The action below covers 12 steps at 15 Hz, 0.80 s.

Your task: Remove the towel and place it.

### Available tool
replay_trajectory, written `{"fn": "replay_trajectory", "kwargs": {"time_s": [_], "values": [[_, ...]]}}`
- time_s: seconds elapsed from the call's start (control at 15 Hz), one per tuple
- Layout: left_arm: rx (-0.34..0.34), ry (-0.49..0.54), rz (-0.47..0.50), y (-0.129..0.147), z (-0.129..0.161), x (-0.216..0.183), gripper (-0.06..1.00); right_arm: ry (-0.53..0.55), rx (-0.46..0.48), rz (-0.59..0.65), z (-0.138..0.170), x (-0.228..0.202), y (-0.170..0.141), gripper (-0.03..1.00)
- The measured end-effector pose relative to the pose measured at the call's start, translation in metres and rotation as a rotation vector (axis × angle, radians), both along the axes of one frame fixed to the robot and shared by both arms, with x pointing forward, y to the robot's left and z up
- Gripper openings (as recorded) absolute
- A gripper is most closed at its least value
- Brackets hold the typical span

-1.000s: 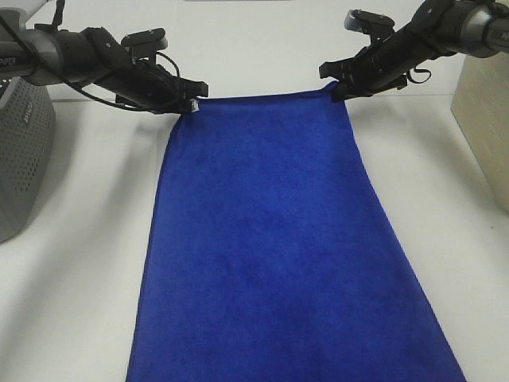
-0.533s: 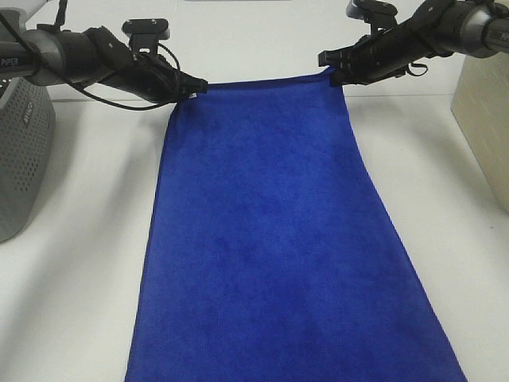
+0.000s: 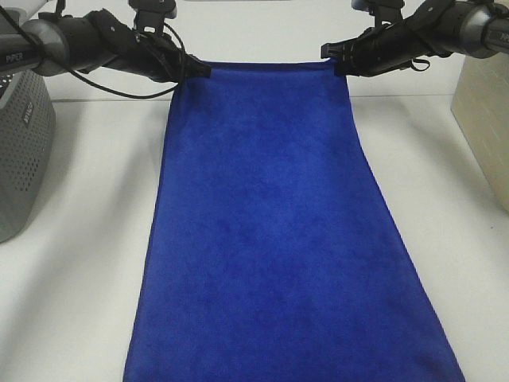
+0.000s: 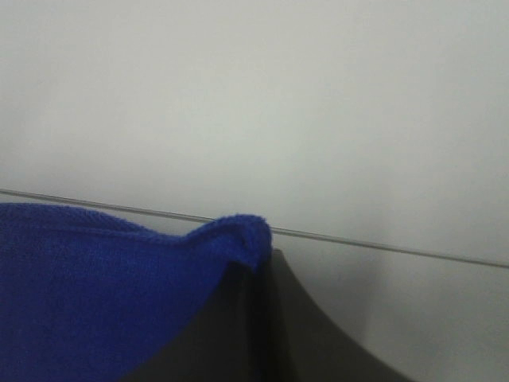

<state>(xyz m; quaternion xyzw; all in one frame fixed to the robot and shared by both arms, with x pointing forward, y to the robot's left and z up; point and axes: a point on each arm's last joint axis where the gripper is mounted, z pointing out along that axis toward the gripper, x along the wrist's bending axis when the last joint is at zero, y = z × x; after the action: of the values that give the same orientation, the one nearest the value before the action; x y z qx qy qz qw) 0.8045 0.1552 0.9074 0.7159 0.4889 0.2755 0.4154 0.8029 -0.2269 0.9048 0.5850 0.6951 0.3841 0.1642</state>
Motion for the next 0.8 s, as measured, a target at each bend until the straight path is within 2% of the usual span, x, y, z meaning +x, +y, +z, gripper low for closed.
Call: {"fn": "replay_trajectory", "kwargs": {"time_s": [0.13, 0.4, 0.8], "values": [[0.003, 0.015, -0.004, -0.001, -0.014, 0.003, 0.01, 0.012, -0.006, -0.007, -0.013, 0.001, -0.001, 0.01], [0.007, 0.019, 0.001, -0.001, -0.023, 0.004, 0.01, 0.026, -0.008, -0.014, -0.026, 0.001, -0.001, 0.01], [0.007, -0.022, 0.031, 0.000, -0.027, 0.006, 0.01, -0.006, -0.013, -0.030, -0.027, 0.004, 0.002, 0.01]]}}
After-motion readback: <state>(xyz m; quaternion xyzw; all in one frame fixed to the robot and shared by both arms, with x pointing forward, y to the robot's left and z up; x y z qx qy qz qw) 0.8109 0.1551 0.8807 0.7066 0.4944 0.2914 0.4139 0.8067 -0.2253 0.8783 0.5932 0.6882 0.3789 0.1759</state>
